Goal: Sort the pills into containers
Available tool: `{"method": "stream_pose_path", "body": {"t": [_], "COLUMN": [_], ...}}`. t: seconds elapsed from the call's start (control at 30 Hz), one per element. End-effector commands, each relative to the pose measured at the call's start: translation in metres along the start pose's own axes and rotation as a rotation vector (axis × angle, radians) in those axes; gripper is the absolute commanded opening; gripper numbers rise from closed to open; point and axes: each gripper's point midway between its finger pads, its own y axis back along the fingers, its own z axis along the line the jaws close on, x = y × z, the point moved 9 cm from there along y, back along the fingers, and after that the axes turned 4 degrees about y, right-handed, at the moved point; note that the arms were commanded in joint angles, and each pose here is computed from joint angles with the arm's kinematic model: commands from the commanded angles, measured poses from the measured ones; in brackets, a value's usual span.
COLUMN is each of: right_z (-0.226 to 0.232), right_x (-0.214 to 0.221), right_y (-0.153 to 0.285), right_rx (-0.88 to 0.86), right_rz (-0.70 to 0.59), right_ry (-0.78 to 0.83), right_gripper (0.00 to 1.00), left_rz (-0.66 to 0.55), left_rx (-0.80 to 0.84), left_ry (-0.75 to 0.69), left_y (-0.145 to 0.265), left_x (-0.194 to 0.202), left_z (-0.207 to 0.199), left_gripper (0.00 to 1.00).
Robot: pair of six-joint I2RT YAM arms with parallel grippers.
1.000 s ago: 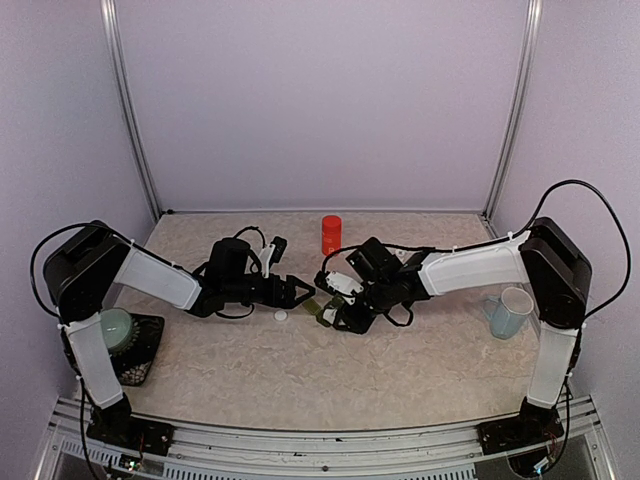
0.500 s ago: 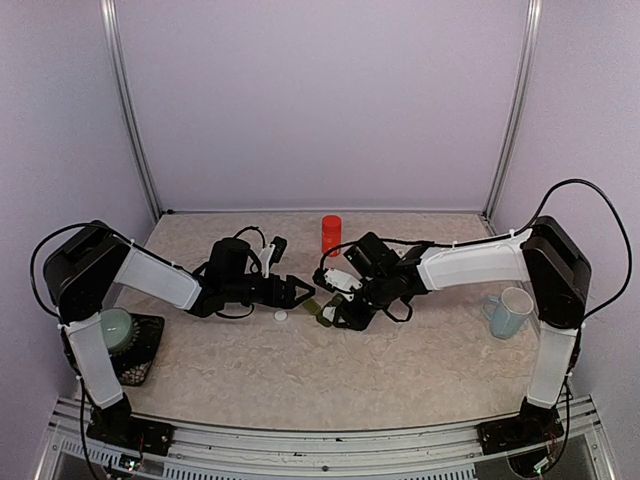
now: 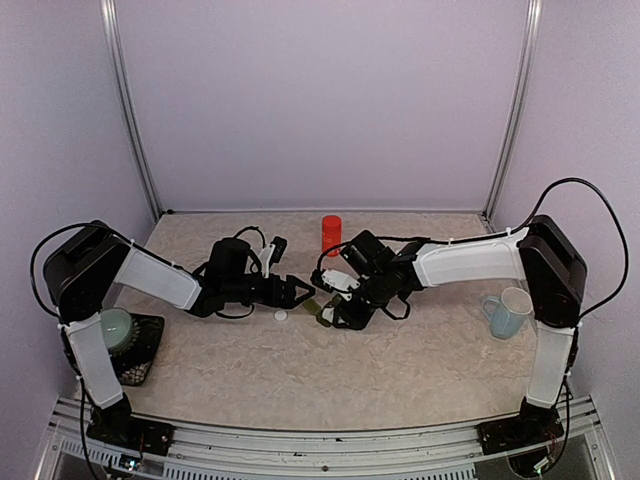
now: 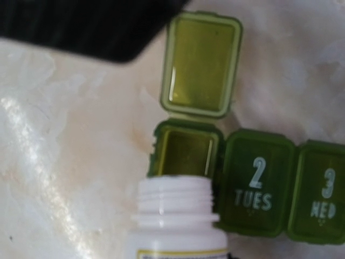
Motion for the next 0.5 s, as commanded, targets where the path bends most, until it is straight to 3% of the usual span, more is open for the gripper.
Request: {"method": "stream_pose_path", "body": {"t": [0.0,0.47], "right_z": [0.0050,0.0029], "right_x": [-0.0011,-0.0027], "right_y": [-0.0061,-0.0065], "right_rx": [-0.014,0.005], "right_rz": [0.035,0.056], "right_ry": [0.018,0.019], "right_gripper": [0.08,0.07], "left_rz": [-0.018,-0.018], "left_rx": [0.006,0.006], "left_ry": [-0.009,-0.010], "left_y": [0.0027,0.0028], "left_x": [-0.0023,-0.0024], "left_z": [0.0010,0.0010], "left_gripper": [0.99,0.99]}}
